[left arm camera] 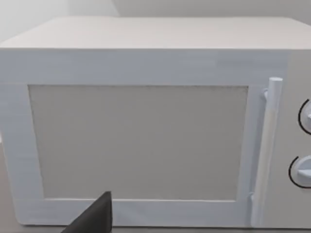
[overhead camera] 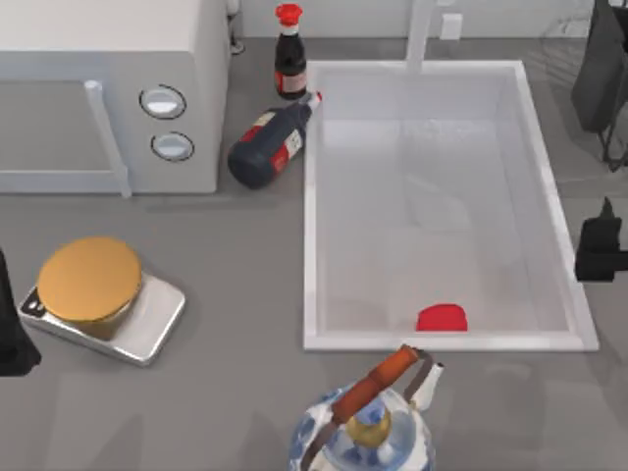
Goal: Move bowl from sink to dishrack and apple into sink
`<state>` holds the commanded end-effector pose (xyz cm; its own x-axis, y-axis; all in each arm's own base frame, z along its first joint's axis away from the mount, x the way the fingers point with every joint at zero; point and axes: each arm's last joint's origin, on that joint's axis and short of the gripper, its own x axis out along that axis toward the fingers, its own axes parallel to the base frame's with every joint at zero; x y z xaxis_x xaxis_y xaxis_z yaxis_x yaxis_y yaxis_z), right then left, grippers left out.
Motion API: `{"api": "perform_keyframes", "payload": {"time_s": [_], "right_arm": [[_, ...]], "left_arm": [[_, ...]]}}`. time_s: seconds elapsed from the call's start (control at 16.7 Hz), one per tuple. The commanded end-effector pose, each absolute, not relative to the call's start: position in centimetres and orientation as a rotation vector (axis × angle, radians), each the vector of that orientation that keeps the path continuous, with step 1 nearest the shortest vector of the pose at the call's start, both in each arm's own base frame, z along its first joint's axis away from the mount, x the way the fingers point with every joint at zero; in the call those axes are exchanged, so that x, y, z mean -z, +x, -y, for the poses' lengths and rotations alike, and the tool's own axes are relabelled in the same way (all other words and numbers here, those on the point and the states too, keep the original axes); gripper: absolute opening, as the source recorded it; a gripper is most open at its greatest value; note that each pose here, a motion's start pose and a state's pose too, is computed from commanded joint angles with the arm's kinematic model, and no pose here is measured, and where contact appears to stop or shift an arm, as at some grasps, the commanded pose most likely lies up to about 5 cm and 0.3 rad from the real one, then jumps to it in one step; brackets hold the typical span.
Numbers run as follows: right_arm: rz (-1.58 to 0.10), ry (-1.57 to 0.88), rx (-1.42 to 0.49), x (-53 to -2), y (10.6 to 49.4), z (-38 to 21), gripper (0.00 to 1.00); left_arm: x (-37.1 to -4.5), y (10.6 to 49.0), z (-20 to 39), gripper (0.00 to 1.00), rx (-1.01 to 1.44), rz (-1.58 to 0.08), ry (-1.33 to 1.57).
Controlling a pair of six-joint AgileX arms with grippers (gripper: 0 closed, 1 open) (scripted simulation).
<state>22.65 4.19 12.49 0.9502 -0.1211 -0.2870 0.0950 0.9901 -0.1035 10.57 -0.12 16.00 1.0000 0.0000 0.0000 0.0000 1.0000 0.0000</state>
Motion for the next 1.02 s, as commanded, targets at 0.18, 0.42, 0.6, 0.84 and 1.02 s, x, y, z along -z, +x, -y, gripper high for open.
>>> {"api": "perform_keyframes", "payload": {"time_s": [0.18, 0.42, 0.6, 0.84, 1.02], "right_arm": [[-0.274, -0.053, 0.125, -14.8, 18.8, -1.5, 1.0], [-0.166, -0.016, 0.108, -16.1, 14.3, 0.0, 1.0], [-0.096, -0.005, 0.071, -16.1, 12.2, 0.2, 1.0], [-0.027, -0.001, 0.018, -15.9, 10.9, 0.2, 1.0], [0.0, 0.0, 0.0, -16.0, 10.6, 0.1, 1.0]], "left_arm": [[-16.0, 10.6, 0.1, 1.0, 0.0, 0.0, 0.0], [-16.0, 10.6, 0.1, 1.0, 0.0, 0.0, 0.0], [-16.0, 10.6, 0.1, 1.0, 0.0, 0.0, 0.0], [-16.0, 10.6, 0.1, 1.0, 0.0, 0.0, 0.0], [-16.0, 10.6, 0.1, 1.0, 0.0, 0.0, 0.0]]}}
